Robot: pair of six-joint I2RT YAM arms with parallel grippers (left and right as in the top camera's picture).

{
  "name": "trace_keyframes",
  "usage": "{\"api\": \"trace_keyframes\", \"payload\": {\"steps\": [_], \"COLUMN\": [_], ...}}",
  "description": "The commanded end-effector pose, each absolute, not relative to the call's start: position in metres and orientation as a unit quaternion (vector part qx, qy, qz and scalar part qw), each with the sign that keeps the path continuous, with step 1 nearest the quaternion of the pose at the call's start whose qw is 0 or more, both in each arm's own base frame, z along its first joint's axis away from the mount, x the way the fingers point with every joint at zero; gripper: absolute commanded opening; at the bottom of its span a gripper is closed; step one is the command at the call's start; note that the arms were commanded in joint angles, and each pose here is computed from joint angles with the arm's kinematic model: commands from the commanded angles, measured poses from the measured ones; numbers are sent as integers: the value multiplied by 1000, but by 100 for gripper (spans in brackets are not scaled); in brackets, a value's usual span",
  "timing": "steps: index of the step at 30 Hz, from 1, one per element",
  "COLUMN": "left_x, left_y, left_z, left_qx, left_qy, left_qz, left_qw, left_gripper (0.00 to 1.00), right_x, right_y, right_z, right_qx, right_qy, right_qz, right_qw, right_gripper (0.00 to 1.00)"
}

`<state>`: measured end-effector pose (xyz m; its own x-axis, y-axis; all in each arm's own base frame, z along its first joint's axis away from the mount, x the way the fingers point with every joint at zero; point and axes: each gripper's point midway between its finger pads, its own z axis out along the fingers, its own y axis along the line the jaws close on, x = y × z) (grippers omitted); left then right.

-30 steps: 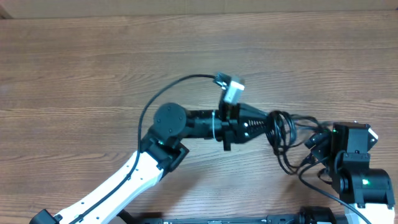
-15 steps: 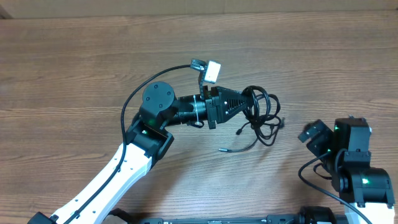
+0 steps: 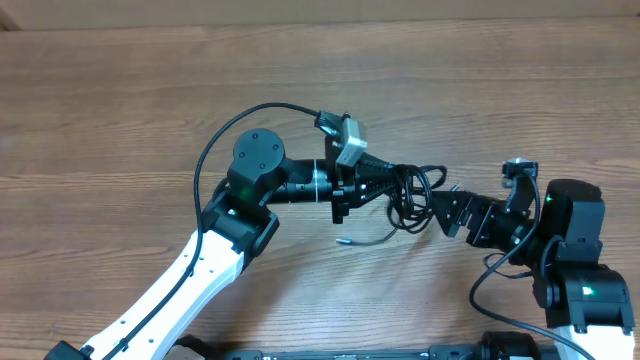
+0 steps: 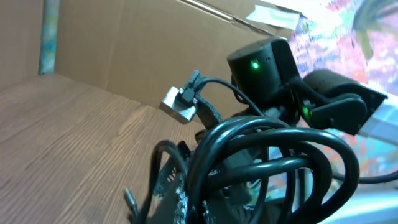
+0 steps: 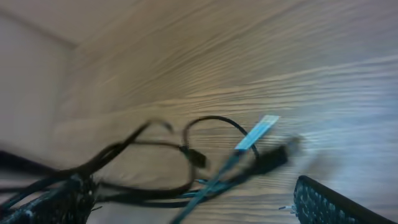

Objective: Untangle cables

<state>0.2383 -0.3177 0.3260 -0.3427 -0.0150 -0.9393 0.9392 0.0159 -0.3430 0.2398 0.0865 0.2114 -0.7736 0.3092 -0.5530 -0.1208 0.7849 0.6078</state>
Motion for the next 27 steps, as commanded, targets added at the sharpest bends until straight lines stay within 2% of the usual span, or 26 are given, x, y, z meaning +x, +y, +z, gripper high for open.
{"api": "trace_keyframes", "payload": {"steps": [1, 7, 17, 27], "left_x": [231, 230, 229, 245], "left_y": [-316, -316, -316, -314], "left_z": [340, 340, 322, 300], "left_qx": [436, 446, 496, 464], "left_qy": [543, 536, 518, 581], "left_qz": [-567, -559, -516, -492], "left_qw": [439, 449, 468, 453], "left_gripper": [4, 4, 4, 4], "right_x": [229, 223, 222, 221], "right_y": [111, 118, 119, 121], "right_z": [233, 238, 237, 242], "right_qx": [-37, -76, -81, -85], "right_qy": [859, 849, 848, 844], "right_qz": [378, 392, 393, 400], "right_qw": [343, 347, 346, 347], "right_gripper": [100, 100, 100, 100]}}
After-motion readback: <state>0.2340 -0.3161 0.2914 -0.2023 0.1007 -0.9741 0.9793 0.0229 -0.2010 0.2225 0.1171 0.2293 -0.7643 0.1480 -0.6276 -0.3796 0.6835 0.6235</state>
